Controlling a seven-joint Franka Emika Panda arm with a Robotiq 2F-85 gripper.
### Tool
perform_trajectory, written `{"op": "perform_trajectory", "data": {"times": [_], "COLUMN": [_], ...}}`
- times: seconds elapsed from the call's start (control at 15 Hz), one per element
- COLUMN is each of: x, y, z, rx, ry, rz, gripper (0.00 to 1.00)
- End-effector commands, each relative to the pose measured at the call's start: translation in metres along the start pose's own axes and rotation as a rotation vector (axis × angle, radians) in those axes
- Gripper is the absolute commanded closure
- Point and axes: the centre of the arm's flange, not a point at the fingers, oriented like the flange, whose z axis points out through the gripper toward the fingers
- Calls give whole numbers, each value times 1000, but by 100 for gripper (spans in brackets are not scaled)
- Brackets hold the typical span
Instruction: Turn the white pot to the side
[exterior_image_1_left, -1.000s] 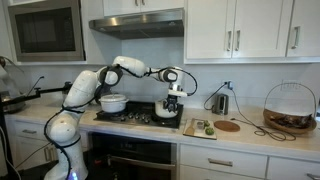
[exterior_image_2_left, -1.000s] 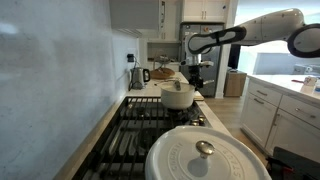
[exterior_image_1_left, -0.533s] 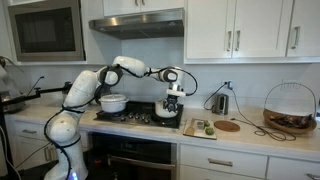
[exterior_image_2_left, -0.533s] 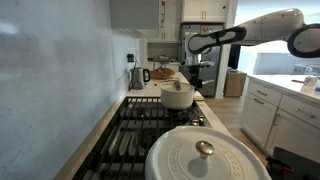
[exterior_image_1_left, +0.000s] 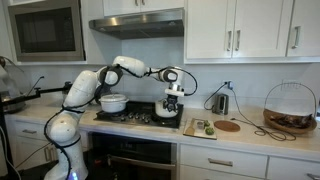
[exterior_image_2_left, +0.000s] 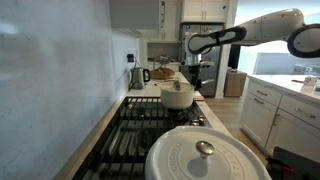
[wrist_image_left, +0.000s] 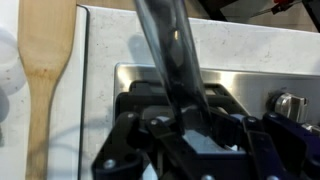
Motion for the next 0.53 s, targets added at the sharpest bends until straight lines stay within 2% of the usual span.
{"op": "perform_trajectory", "data": {"times": [0.0,0.47], "x": [-10,-28], "y": [-14,-30], "z": [-18,-18], "rx": [-19,-21], "ry": [33,34], "rz": [76,122], "gripper": [100,100]}}
